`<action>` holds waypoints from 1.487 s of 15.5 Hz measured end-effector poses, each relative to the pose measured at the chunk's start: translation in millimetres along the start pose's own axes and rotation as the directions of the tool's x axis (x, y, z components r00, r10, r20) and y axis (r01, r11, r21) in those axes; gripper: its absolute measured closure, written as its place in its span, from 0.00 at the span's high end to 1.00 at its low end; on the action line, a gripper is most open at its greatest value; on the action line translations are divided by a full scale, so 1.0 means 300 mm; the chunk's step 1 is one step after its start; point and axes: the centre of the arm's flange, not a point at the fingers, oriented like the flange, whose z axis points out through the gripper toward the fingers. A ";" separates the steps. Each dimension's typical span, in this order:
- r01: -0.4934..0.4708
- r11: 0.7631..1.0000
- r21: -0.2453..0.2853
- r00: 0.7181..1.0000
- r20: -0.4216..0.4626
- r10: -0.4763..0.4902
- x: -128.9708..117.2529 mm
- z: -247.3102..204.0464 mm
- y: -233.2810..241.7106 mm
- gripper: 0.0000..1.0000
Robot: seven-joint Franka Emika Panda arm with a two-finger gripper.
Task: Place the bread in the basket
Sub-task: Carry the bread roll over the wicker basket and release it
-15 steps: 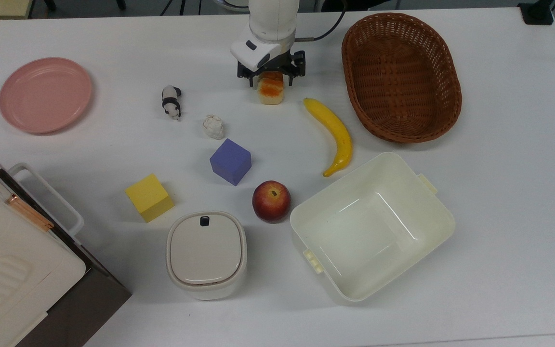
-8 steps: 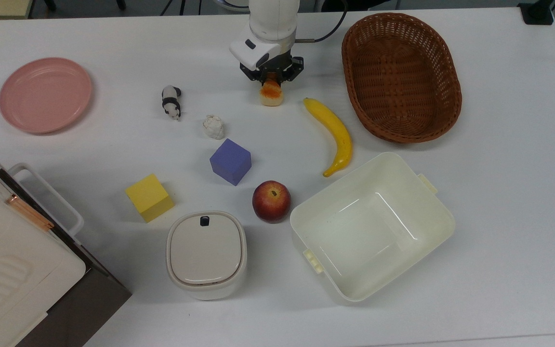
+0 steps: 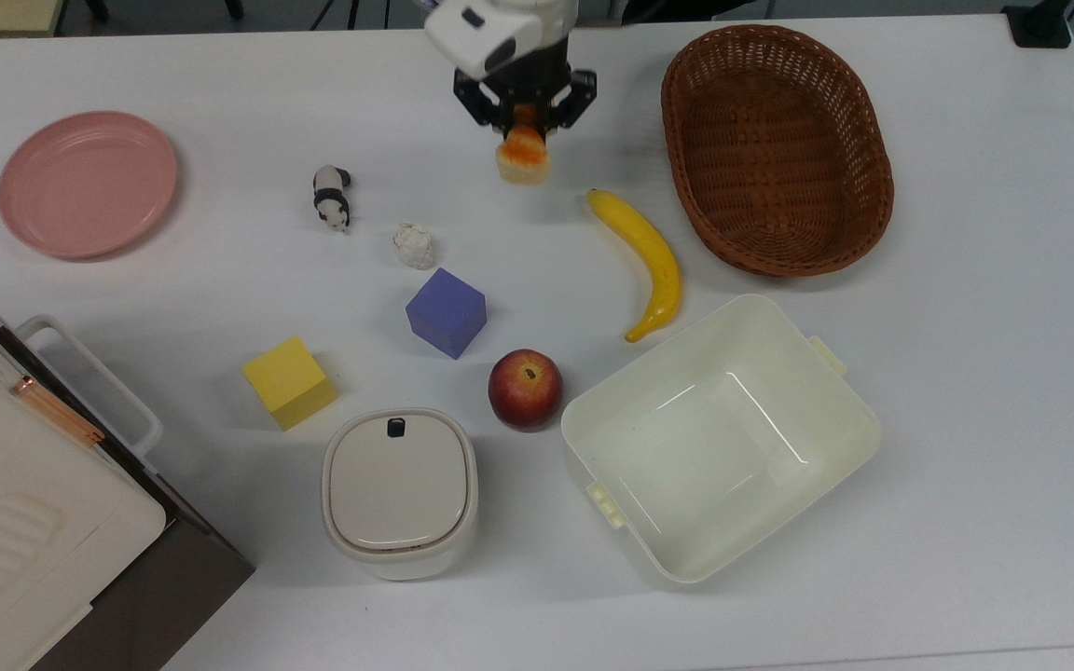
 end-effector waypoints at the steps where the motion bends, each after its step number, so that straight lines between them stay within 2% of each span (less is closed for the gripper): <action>1: 0.000 1.000 0.001 1.000 -0.010 0.000 0.012 -0.060 -0.002 0.33; 3: 0.013 1.000 0.003 1.000 -0.022 -0.013 0.020 -0.119 -0.028 0.33; 7: 0.060 0.998 -0.002 0.998 -0.012 -0.060 -0.020 -0.099 -0.215 0.33; 12: 0.142 0.990 -0.011 0.990 0.009 -0.142 -0.140 -0.057 -0.524 0.33; 17: 0.250 0.968 -0.017 0.968 0.041 -0.249 -0.280 0.000 -0.767 0.35; 20: 0.277 0.960 -0.032 0.960 0.057 -0.275 -0.317 0.045 -0.853 0.39; 23: 0.275 0.961 -0.039 0.961 0.051 -0.273 -0.304 0.050 -0.876 0.44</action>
